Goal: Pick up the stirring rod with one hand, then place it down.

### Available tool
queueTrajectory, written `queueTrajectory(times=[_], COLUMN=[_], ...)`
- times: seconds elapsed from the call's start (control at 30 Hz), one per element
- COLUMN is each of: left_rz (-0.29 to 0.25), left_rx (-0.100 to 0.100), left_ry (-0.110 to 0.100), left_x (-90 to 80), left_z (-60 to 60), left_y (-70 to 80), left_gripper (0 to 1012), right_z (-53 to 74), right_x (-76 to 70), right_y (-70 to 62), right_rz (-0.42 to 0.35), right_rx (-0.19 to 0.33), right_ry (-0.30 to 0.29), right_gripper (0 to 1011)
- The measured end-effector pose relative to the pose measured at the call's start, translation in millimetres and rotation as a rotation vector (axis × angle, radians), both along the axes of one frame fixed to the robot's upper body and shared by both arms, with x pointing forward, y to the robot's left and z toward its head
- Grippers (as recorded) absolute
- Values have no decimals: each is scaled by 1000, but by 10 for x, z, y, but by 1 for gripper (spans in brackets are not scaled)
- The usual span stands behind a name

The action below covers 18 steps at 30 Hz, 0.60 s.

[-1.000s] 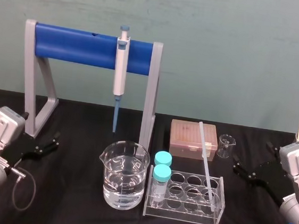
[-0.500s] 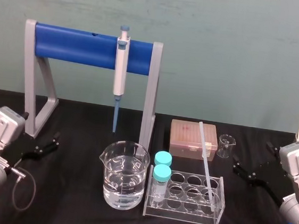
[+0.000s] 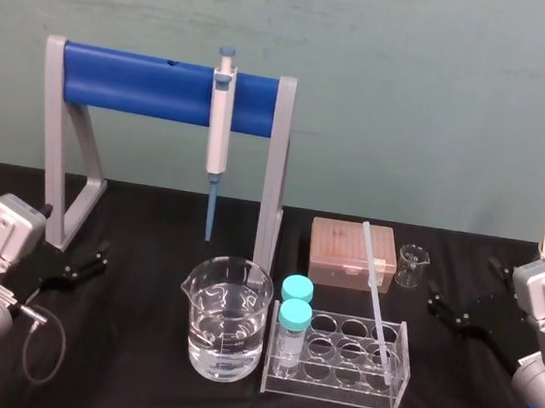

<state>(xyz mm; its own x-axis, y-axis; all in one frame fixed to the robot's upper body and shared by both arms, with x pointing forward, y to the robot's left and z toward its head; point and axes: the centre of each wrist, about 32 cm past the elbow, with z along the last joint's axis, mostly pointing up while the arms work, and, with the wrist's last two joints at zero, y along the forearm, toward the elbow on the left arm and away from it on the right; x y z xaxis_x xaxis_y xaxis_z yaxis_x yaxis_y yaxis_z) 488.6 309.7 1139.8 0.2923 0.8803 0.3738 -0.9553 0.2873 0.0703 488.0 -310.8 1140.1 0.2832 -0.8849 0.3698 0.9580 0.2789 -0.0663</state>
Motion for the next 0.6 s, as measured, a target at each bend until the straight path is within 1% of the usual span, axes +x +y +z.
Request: queueTrajectory(times=[0.23, 0.6], left_rz=[0, 0], left_rx=[0, 0], left_ry=[0, 0], left_x=[0, 0], left_z=[0, 0], left_y=[0, 0], left_gripper=[1000, 1001], right_z=[7, 10], right_x=[5, 22], right_y=[-6, 18], right_rz=[-8, 2], right_rx=[6, 1], right_ry=[-6, -8], right_gripper=[1000, 1000])
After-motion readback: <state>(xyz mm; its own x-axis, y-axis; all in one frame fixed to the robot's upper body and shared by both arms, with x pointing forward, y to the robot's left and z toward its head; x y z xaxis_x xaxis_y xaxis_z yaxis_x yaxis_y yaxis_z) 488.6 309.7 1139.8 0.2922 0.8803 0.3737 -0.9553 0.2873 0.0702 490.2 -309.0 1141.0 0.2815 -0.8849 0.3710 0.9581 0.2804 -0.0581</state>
